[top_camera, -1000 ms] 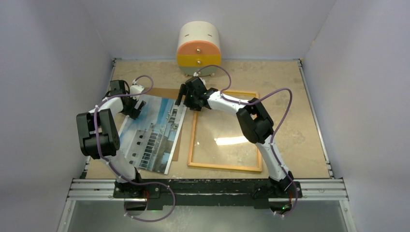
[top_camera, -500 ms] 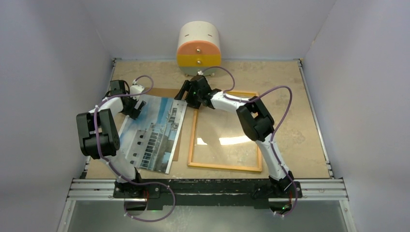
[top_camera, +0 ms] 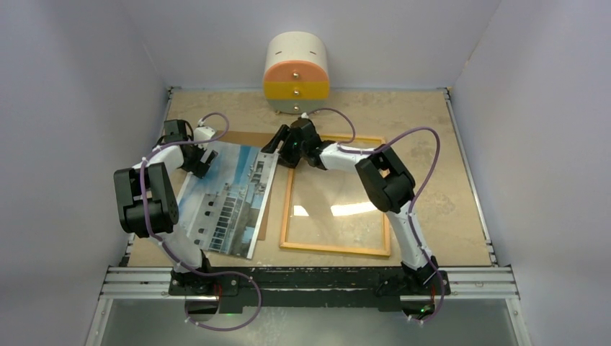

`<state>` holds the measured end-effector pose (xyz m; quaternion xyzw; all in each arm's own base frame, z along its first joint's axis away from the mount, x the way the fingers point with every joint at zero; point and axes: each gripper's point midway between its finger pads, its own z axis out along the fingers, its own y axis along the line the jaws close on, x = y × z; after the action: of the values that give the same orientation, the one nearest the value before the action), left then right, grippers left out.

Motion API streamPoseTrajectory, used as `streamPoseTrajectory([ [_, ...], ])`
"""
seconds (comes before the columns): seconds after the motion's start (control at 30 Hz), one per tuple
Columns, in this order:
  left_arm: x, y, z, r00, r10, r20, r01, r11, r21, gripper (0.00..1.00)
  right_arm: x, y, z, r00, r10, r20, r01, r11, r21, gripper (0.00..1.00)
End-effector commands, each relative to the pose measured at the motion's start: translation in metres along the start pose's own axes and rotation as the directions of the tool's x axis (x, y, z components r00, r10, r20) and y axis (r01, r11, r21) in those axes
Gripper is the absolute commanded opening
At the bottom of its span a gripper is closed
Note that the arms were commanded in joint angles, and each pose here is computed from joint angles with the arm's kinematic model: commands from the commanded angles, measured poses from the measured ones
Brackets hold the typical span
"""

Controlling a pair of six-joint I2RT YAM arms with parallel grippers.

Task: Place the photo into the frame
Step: Pick up the photo at the center of the board.

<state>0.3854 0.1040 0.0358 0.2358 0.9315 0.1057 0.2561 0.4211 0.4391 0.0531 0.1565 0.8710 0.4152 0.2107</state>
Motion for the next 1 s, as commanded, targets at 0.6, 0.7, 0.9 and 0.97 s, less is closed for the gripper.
streamPoseTrajectory([
  [0.6,0.006,-0.011,0.000,0.999,0.032,-0.007,-0.032,0.999,0.034,0.94,0.006,0.066,-0.018,0.999,0.018,-0.051,-0.029,0.973,-0.228,0.64],
  [0.7,0.005,-0.010,-0.001,1.000,0.030,-0.007,-0.030,0.999,0.033,0.94,0.016,0.054,-0.009,0.997,0.012,-0.071,-0.026,0.978,-0.206,0.64],
  [0.9,0.001,-0.008,-0.004,1.000,0.027,-0.004,-0.027,0.999,0.038,0.94,0.021,0.042,0.002,0.997,-0.025,-0.068,0.013,0.987,-0.158,0.53],
  [0.97,0.000,-0.008,-0.006,1.000,0.023,-0.005,-0.023,0.999,0.042,0.94,0.021,0.042,0.004,0.997,-0.031,-0.069,0.020,0.988,-0.153,0.41],
])
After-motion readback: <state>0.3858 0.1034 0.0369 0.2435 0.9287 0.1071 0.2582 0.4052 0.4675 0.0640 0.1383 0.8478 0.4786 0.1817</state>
